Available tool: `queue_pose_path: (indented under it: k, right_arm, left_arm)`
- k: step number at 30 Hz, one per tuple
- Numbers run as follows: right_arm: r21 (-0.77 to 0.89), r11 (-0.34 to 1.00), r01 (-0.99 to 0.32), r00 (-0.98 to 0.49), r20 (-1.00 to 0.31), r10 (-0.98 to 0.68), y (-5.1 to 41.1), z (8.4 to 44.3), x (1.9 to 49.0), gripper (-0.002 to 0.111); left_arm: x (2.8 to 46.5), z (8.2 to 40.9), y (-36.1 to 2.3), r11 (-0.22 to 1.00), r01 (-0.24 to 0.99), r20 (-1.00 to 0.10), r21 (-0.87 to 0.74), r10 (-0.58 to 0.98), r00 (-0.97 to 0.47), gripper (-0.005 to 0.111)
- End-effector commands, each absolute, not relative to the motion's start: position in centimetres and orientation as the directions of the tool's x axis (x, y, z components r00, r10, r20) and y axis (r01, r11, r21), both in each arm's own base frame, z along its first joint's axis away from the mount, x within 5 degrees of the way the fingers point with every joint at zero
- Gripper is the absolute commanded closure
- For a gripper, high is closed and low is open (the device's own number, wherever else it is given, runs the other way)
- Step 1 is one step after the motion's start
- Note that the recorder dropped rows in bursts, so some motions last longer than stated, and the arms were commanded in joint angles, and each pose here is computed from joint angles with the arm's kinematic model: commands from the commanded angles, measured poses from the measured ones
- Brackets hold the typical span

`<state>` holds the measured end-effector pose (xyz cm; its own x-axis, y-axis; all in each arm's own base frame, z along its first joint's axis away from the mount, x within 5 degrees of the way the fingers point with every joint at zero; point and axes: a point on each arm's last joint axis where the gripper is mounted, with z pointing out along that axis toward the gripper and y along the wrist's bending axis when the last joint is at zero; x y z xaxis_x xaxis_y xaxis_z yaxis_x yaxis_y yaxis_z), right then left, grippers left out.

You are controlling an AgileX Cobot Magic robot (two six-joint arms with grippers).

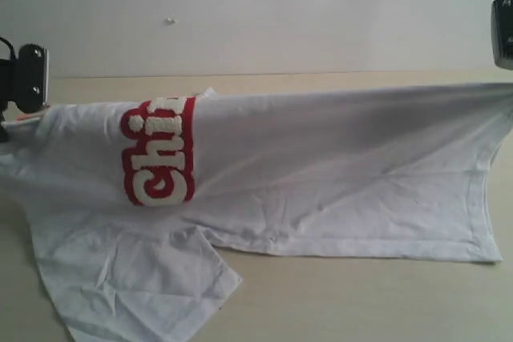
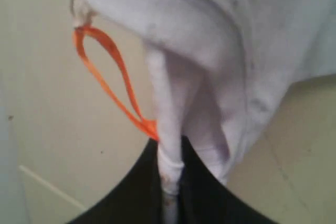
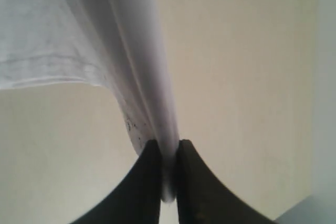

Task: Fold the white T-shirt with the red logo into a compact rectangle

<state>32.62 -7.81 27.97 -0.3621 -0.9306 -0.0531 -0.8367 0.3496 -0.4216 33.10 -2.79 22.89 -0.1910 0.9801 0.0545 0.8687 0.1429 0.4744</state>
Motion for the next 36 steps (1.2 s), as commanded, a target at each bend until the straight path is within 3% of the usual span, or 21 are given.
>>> queue_pose_path:
  k: [1, 7, 15, 19, 26, 30, 36]
  right_arm:
    - [-0.520, 0.327, -0.789, -0.355, -0.047, -0.934, -7.6, 31.1, 31.1, 0.108]
    - [-0.599, 0.360, -0.715, -0.353, -0.135, -0.926, -6.7, 34.3, 29.6, 0.108]
    - [-0.544, 0.537, -0.645, -0.265, -0.500, -0.824, -3.7, 40.0, 29.0, 0.108]
    - [-0.525, 0.549, -0.651, -0.234, -0.549, -0.802, -3.0, 41.7, 28.1, 0.108]
    - [-0.474, 0.637, -0.608, -0.205, -0.681, -0.703, -1.7, 43.7, 26.5, 0.108]
    - [-0.339, 0.699, -0.630, -0.239, -0.772, -0.589, -0.9, 44.0, 26.1, 0.108]
    - [-0.229, 0.725, -0.650, -0.309, -0.791, -0.528, -0.4, 43.9, 25.3, 0.108]
  left_arm:
    - [31.9, 26.2, -2.0, 0.198, 0.800, 0.052, 0.566, 0.960, -0.274, 0.107]
    - [29.9, 30.5, -1.7, 0.257, 0.694, -0.044, 0.673, 0.950, -0.310, 0.107]
    - [26.2, 36.4, -1.2, 0.368, 0.473, -0.225, 0.801, 0.916, -0.331, 0.107]
    - [23.8, 38.8, -0.7, 0.388, 0.384, -0.273, 0.838, 0.907, -0.321, 0.107]
    - [19.5, 42.5, 1.0, 0.543, 0.097, -0.471, 0.834, 0.792, -0.388, 0.107]
    - [17.5, 43.3, 1.5, 0.572, 0.054, -0.508, 0.818, 0.763, -0.399, 0.107]
    - [15.4, 43.6, 2.2, 0.576, 0.038, -0.501, 0.816, 0.739, -0.449, 0.107]
